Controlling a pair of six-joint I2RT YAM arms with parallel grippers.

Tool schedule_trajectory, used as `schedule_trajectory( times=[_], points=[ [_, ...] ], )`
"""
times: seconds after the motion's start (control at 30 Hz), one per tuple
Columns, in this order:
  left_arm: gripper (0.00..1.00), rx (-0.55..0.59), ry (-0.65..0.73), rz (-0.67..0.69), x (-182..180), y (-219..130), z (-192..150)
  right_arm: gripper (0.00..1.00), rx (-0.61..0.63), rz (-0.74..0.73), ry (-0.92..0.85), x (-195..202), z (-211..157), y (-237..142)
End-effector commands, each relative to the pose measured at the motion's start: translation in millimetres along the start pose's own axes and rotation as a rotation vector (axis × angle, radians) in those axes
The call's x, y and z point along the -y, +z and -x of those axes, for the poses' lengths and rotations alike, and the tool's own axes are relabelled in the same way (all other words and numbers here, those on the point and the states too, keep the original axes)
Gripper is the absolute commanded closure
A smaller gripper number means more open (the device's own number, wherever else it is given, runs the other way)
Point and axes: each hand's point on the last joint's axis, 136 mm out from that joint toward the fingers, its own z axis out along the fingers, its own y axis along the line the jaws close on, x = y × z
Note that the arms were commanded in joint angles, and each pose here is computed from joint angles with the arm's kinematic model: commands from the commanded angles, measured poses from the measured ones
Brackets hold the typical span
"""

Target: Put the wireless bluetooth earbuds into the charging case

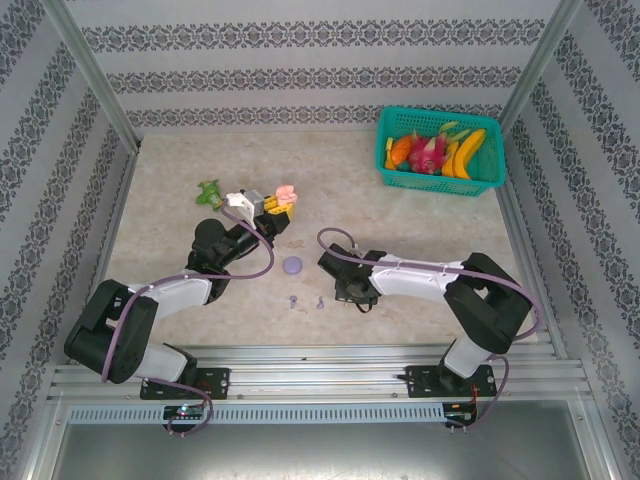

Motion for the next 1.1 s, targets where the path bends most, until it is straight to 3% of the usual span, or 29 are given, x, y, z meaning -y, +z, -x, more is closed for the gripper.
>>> schedule_trajectory(
  times=[0.0,0.17,0.47,0.6,1.07],
  points=[
    [1.0,0.009,-0.01,-0.014,2.3,-5.0,6.0,0.91,0.03,0.013,-0.109,1.2,9.3,-3.3],
    [1.0,0.001,-0.021,-0.01,1.5,-4.5,4.7,0.91,-0.041,-0.039,-0.199,1.7,4.7,-1.7],
    [1.0,0.0,-0.028,-0.005,1.1,-6.4,3.5,0.86,-0.124,-0.076,-0.21,-0.2,-6.8,11.3],
    [1.0,0.003,-0.027,-0.006,1.7,-6.7,3.5,0.78,-0.13,-0.087,-0.211,-2.2,-6.5,11.3],
    [1.0,0.009,-0.018,-0.012,0.8,-4.1,2.0,0.73,-0.1,-0.117,-0.12,-7.1,7.0,8.4]
  ],
)
